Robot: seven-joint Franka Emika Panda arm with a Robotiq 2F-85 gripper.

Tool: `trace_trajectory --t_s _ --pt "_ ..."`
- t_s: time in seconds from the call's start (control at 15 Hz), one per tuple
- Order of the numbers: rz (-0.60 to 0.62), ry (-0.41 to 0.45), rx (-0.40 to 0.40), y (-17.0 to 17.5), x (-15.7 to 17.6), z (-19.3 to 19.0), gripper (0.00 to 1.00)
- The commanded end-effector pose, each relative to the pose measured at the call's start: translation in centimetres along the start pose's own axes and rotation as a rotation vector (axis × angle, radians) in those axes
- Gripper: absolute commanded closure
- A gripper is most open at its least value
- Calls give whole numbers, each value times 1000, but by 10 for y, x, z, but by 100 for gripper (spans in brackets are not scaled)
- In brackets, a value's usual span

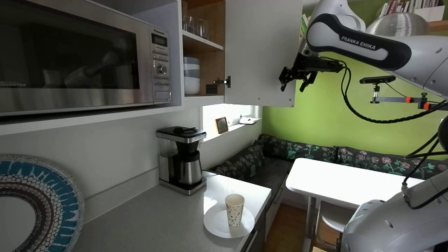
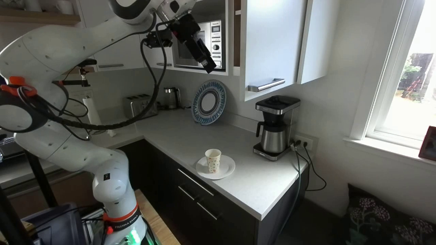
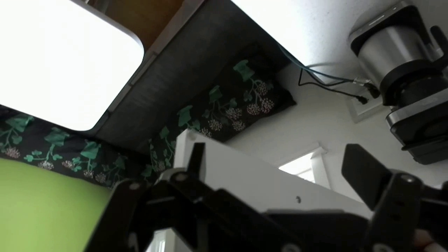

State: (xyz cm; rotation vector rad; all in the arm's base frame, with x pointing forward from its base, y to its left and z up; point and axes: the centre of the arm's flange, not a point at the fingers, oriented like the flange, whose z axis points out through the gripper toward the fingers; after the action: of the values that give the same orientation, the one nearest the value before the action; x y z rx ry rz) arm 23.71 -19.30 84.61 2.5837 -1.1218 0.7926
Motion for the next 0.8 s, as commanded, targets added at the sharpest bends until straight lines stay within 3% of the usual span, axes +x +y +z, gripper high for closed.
trace_trajectory --t_s 0.0,0.47,0.73 --pt "69 -93 8 -42 -5 -2 0" --pt "117 -254 28 -109 -20 44 0" --pt "86 -275 90 -143 -28 87 0"
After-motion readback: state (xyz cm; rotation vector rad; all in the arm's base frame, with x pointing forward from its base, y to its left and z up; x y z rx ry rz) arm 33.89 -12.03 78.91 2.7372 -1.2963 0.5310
